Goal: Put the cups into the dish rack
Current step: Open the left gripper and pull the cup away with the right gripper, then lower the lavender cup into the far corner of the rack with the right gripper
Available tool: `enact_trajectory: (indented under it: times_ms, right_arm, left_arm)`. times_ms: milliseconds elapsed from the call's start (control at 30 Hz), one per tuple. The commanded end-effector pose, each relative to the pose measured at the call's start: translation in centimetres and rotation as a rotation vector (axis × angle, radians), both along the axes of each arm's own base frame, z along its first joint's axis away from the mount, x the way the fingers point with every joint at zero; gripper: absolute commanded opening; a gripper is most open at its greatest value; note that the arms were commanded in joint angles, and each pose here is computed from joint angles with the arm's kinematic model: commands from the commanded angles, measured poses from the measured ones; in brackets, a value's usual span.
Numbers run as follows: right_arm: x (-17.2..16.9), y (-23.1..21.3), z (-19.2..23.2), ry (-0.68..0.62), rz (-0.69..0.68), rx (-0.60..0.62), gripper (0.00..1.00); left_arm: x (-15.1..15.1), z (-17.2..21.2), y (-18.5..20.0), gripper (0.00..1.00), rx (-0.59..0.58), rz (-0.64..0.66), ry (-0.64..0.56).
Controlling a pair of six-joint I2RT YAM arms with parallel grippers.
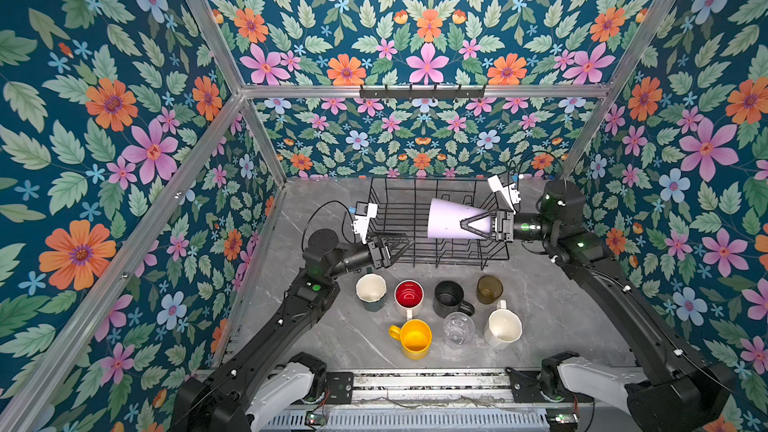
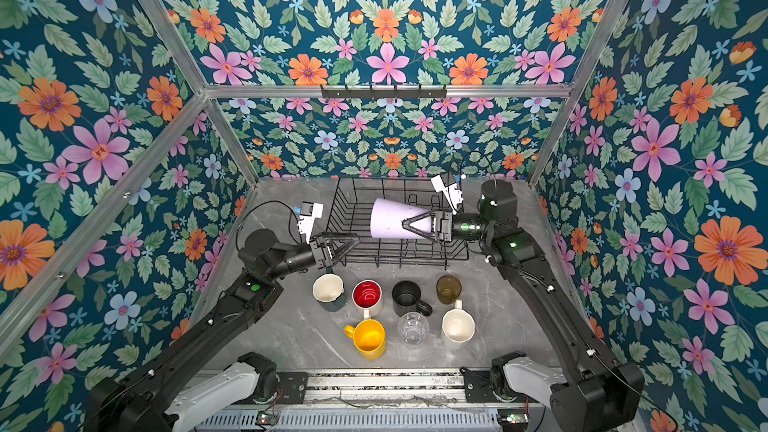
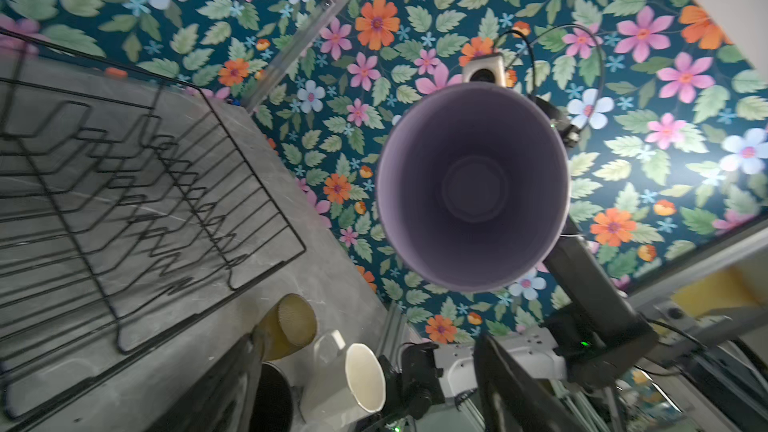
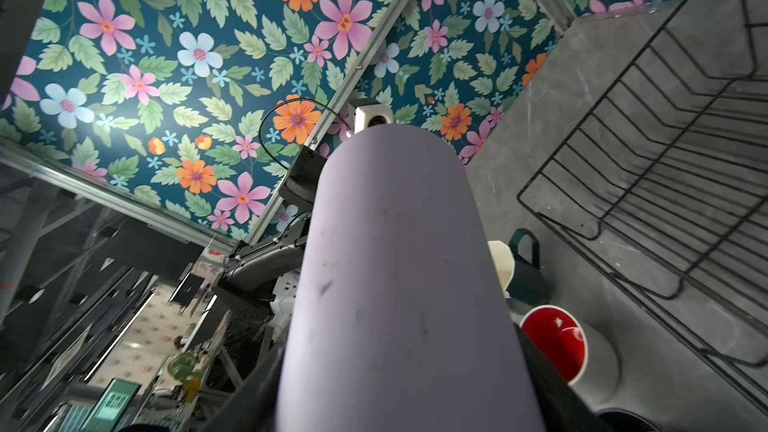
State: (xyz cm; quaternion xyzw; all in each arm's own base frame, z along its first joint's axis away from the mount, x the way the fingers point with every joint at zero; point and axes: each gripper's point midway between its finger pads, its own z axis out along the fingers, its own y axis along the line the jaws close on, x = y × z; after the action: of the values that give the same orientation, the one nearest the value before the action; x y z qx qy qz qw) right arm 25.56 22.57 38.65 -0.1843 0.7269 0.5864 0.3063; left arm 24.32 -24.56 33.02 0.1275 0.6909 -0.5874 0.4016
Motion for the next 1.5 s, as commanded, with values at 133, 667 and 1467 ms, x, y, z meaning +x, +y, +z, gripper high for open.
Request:
enact_trajectory:
  times_ms: [133,667,1467]
  right_arm:
    - [4.9,-5.9,-4.0,0.034,-0.395,-0.354,0.0]
    - [15.4,-12.8,-9.4,0.08,-0.697,-0.916,0.0]
    - [24.4,-9.8,-16.8,0.114,-0.568,-1.234,0.0]
  left_arm:
    - [3.1,-3.3,5.8,0.93,0.289,0.402,0.003]
    - [1.8,-3.3,14.2,1.0,0.476,0.773,-0.043]
    - [-1.7,-4.0,18.1,1.0,0.498,0.887,-0.035]
